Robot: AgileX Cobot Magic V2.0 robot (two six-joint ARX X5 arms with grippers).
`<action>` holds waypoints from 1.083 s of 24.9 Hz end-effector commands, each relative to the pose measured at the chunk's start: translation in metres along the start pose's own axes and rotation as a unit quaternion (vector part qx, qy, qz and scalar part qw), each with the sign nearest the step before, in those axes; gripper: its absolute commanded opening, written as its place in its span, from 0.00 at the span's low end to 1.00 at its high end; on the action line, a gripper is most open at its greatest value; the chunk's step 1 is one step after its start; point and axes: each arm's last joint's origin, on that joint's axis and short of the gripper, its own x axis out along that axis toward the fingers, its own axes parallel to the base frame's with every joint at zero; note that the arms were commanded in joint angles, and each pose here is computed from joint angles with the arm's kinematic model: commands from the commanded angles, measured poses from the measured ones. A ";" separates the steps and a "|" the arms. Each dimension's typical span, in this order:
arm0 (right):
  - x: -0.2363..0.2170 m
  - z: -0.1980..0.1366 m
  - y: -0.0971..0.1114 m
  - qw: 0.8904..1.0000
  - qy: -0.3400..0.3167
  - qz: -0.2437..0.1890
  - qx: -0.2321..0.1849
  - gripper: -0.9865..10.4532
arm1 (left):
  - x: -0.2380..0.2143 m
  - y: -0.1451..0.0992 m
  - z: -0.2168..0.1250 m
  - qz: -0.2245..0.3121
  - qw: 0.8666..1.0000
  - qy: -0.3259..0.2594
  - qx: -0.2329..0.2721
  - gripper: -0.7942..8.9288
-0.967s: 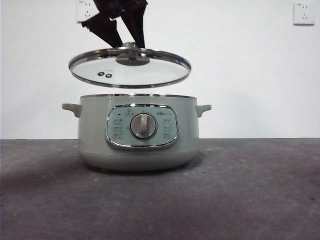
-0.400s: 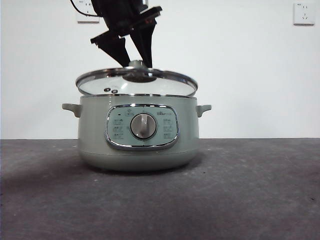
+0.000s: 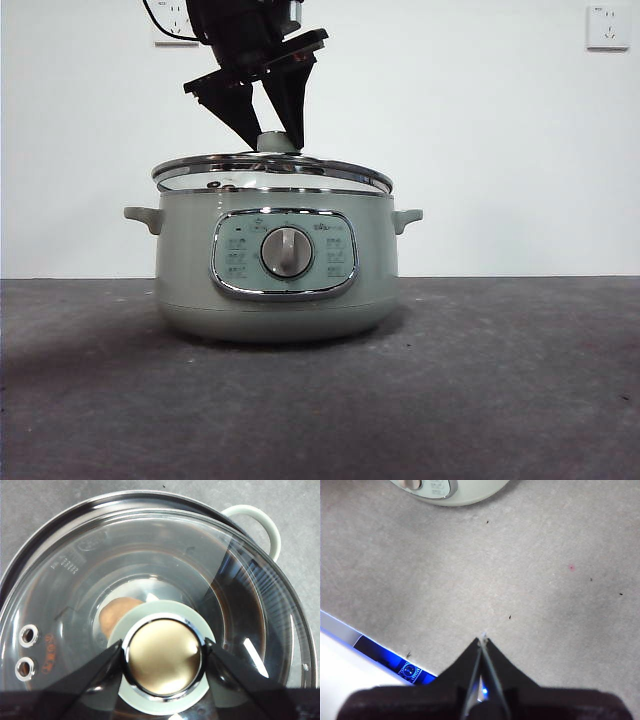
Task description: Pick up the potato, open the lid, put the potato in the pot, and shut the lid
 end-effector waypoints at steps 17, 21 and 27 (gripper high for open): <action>0.002 0.000 0.001 1.000 -0.002 0.001 0.005 0.08 | 0.046 0.005 0.000 -0.006 0.999 0.043 0.006 0.09; 0.002 0.000 0.001 1.000 -0.002 0.001 0.005 0.08 | 0.043 0.004 0.000 -0.009 0.999 0.040 -0.001 0.56; 0.002 0.000 0.001 1.000 -0.002 0.001 0.005 0.08 | 0.008 0.001 0.003 -0.003 1.000 0.002 0.000 0.60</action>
